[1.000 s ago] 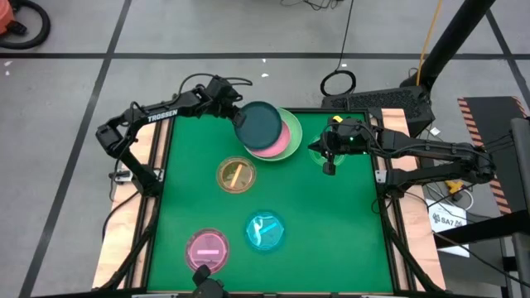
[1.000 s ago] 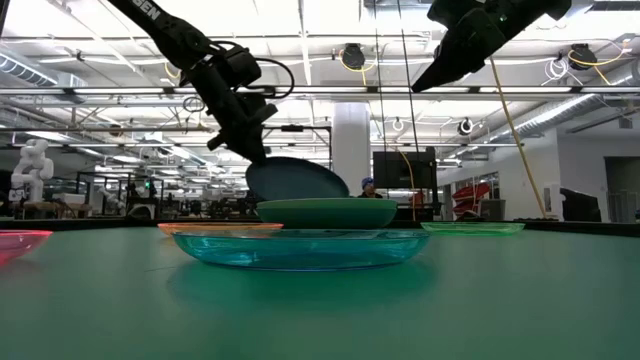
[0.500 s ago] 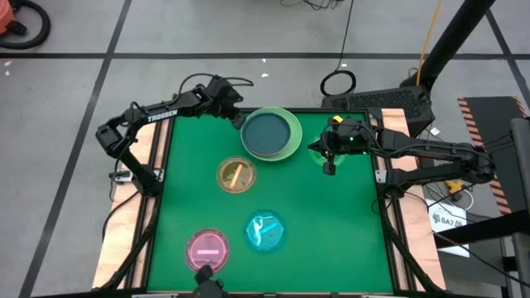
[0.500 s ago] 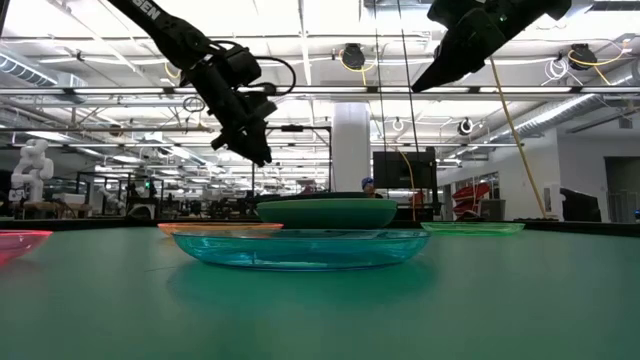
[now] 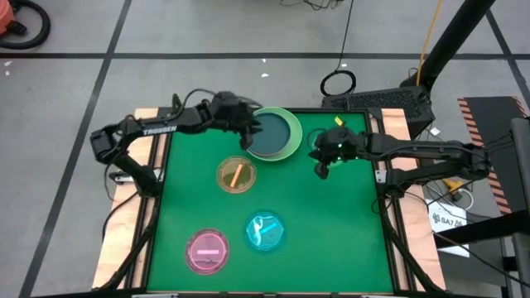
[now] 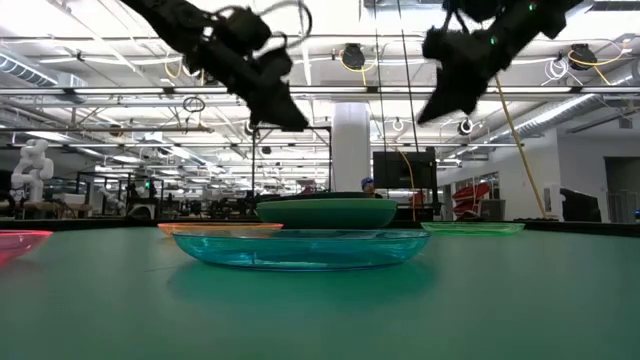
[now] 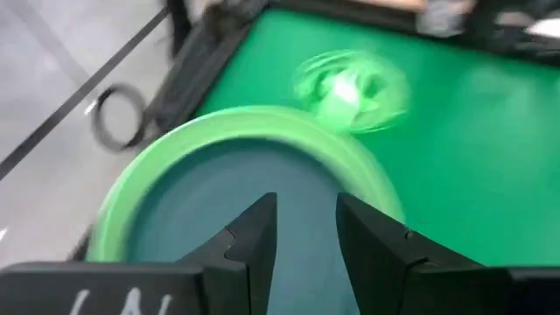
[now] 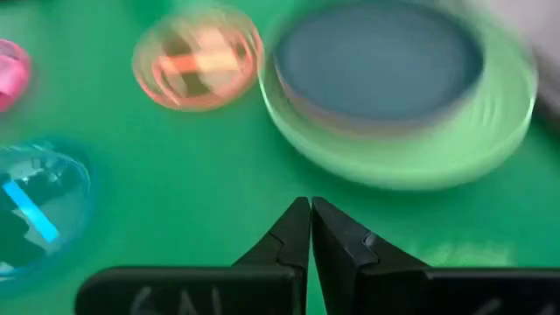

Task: Stack plastic plates
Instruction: Stack the green transparent plate on top of the dark blue plate

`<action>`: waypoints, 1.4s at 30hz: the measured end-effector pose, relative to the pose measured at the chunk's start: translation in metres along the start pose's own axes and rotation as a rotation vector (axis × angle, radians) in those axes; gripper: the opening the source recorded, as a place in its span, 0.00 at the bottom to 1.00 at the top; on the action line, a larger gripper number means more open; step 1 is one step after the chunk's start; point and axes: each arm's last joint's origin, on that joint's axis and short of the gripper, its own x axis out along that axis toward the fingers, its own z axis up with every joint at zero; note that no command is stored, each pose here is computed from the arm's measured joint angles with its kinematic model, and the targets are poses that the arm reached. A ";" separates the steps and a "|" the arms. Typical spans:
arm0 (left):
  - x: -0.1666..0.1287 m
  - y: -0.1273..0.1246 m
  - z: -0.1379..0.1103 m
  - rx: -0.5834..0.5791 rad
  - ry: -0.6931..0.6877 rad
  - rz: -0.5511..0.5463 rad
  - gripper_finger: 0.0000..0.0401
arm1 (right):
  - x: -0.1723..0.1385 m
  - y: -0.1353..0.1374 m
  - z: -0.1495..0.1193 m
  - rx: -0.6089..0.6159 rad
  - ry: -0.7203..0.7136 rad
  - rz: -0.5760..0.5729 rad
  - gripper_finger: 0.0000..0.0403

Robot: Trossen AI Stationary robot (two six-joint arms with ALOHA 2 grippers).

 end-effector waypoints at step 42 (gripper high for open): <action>-0.201 -0.063 -0.038 0.184 -0.366 0.204 0.31 | 0.069 -0.019 0.032 0.351 0.730 -0.298 0.06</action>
